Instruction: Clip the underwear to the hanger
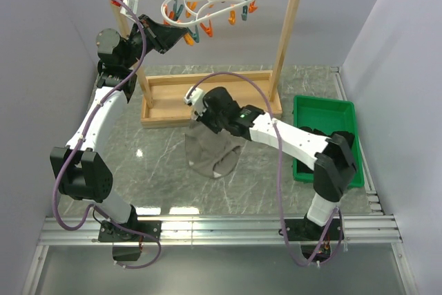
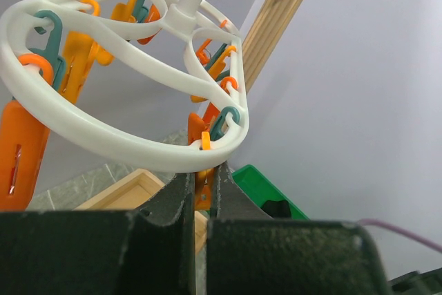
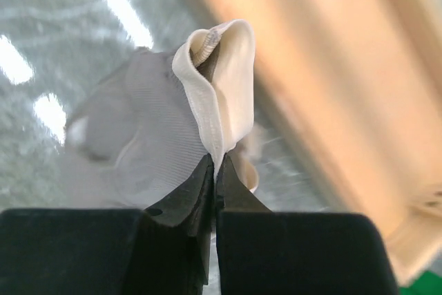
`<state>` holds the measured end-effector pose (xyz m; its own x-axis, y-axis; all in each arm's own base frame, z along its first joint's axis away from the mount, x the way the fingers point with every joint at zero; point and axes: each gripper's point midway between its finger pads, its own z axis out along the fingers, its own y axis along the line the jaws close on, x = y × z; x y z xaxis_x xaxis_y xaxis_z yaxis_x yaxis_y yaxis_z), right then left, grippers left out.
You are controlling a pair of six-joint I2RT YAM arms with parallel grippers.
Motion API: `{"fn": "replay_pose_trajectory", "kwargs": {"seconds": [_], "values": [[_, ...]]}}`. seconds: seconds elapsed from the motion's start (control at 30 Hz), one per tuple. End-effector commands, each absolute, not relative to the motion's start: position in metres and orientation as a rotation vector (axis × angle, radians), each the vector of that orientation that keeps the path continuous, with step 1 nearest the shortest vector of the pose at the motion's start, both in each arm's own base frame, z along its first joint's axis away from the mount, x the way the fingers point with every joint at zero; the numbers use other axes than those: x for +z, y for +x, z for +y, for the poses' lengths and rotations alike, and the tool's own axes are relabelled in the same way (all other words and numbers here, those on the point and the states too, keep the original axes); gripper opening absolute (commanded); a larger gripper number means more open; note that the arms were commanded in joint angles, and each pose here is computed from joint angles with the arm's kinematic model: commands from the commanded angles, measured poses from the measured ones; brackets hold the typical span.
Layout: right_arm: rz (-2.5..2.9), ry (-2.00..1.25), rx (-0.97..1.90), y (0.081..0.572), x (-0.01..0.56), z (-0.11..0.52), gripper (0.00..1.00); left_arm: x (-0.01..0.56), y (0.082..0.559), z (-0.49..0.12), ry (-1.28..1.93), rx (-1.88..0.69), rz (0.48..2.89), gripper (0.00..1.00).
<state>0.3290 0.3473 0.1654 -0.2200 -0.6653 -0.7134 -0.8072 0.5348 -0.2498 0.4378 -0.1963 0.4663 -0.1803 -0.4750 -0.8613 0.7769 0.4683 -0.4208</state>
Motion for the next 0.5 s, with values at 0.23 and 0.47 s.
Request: {"fn": "replay_pose_trajectory", "kwargs": {"seconds": [0.23,0.47], "values": [[1.762,-1.018,0.172,0.380,0.267,0.343,0.00,0.470,0.428,-0.196,0.343,-1.134,1.322,0.00],[1.777,-0.946,0.204,0.402,0.297,0.343,0.00,0.467,0.430,-0.197,0.344,-1.135,1.329,0.00]]}}
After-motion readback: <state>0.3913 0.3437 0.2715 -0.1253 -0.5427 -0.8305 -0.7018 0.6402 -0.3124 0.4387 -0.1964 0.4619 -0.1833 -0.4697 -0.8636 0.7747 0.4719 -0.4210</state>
